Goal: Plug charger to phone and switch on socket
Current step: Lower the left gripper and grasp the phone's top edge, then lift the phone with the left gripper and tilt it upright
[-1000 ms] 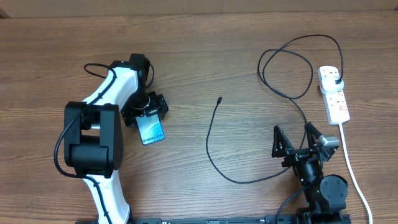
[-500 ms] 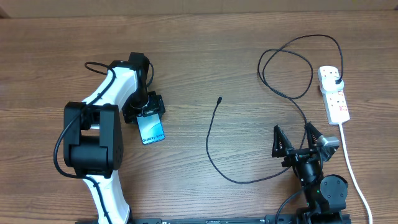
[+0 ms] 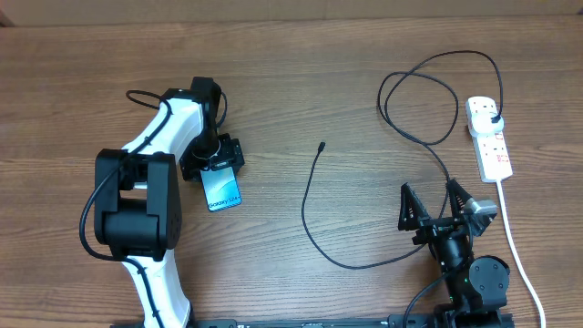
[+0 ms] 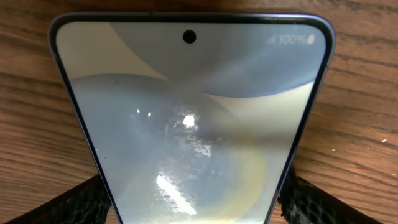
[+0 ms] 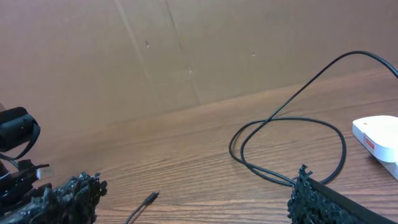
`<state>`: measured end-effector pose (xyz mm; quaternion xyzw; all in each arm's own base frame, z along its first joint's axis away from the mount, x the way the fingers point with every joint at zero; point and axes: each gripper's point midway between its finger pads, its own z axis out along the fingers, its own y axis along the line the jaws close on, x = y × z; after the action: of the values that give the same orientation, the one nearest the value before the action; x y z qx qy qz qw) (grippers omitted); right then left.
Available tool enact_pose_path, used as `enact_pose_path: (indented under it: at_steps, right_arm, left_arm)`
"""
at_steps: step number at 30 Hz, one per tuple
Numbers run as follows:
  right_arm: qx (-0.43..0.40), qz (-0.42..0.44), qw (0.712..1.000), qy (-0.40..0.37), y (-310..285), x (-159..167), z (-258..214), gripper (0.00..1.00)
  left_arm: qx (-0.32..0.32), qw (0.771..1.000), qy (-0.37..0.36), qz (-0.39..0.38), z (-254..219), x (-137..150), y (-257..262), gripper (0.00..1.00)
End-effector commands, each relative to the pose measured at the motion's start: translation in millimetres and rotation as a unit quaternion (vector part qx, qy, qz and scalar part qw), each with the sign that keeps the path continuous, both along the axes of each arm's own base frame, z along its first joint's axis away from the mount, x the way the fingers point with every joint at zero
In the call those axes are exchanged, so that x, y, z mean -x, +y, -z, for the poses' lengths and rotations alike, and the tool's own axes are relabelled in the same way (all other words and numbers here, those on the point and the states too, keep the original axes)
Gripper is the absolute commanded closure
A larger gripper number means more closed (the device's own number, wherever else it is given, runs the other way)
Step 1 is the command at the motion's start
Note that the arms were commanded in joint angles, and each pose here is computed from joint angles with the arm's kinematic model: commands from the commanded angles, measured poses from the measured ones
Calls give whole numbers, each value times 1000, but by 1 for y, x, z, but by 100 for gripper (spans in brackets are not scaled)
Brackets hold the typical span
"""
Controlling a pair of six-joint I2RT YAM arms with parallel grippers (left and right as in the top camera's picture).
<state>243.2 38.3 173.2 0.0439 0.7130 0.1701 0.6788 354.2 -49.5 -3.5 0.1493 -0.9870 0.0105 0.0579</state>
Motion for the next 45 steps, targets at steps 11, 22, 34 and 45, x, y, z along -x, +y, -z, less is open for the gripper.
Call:
enact_pose_path:
  at_steps: [11,22,34,45]
  right_arm:
    - [0,-1,1000,-2,0,0,2,0]
    - [0,-1,1000,-2,1,0,2,0]
    - [0,-1,1000,-2,0,0,2,0]
    - [0,-1,1000,-2,0,0,2,0]
  left_arm:
    - [-33,998,51,-2,55,35,7,13]
    - [-20,999,48,-4,55,33,2,24]
    - [-19,999,38,-5,19,6,-1,27]
    - [-10,1000,-23,-5,-42,-45,-8,26]
